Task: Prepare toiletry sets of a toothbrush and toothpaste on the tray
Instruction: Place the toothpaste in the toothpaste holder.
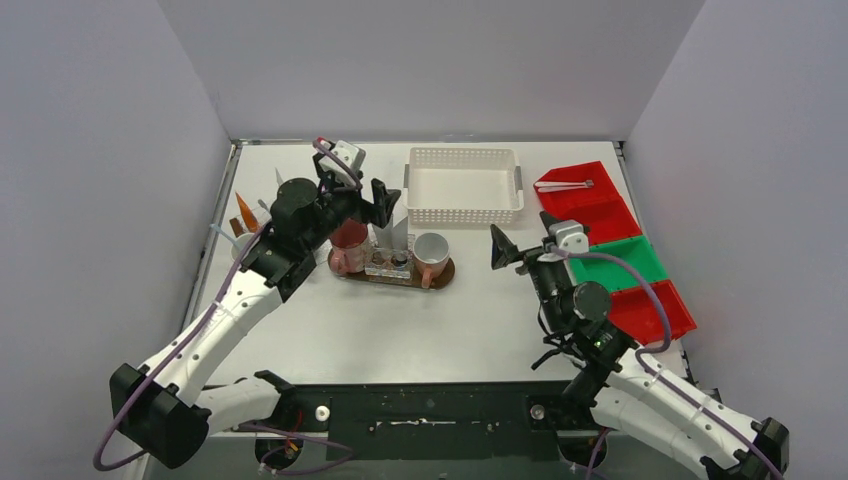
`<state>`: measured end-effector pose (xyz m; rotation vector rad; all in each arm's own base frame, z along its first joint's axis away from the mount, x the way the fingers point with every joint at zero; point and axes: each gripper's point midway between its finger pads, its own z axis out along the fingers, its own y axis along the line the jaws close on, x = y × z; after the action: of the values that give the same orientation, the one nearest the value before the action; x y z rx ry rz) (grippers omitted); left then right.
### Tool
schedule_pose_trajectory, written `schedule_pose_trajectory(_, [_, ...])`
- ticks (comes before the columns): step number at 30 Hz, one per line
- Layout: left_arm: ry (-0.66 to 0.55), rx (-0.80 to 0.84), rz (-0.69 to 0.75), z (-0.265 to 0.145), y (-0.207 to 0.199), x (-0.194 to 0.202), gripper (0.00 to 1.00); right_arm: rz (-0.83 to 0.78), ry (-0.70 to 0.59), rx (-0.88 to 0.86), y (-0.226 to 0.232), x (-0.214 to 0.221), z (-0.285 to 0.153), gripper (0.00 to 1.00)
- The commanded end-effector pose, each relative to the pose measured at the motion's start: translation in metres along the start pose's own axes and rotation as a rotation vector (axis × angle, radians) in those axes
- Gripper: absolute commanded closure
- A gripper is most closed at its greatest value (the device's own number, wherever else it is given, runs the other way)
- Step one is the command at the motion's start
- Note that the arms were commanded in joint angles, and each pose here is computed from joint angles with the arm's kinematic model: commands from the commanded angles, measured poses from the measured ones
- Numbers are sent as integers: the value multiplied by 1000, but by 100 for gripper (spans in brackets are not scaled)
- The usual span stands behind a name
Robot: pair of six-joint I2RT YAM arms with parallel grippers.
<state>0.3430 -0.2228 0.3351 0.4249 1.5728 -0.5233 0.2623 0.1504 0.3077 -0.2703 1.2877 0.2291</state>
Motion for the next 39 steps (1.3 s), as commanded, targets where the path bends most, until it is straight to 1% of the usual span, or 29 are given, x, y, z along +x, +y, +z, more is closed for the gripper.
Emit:
schedule_pose_trajectory(1, [-16,-84,-53,-19,21,-18,12,110,141,172,-20,5,10,0])
schedule_pose_trajectory(5, [11,-155,-84,-34,42,-5,8,88,269,189,-22,14,25,0])
schedule_pose_trajectory(8, [9,-233,-59,-46,59,1,4,80,364,221,-35,27,37,0])
schedule_pose_trajectory(9, [6,-252,-54,-51,63,1,3,93,384,233,-41,30,42,0])
schedule_pose_trajectory(12, [-7,-301,-38,-64,72,-1,3,128,409,300,-61,39,51,0])
schedule_pose_trajectory(17, [-61,-408,5,-90,90,-8,3,201,477,461,-110,65,64,1])
schedule_pose_trajectory(21, [-77,-417,19,-96,93,-5,3,298,548,543,-143,98,79,6])
schedule_pose_trajectory(24, [-63,-451,51,-100,100,0,3,361,587,592,-158,119,91,11])
schedule_pose_trajectory(30, [-55,-481,61,-105,106,6,3,492,606,686,-182,152,117,22])
schedule_pose_trajectory(31, [-76,-478,60,-104,106,2,3,507,611,703,-185,159,121,24])
schedule_pose_trajectory(34, [-73,-488,93,-105,109,2,3,551,614,764,-197,173,132,32])
schedule_pose_trajectory(39, [-79,-510,97,-108,113,4,3,616,613,890,-218,199,139,43])
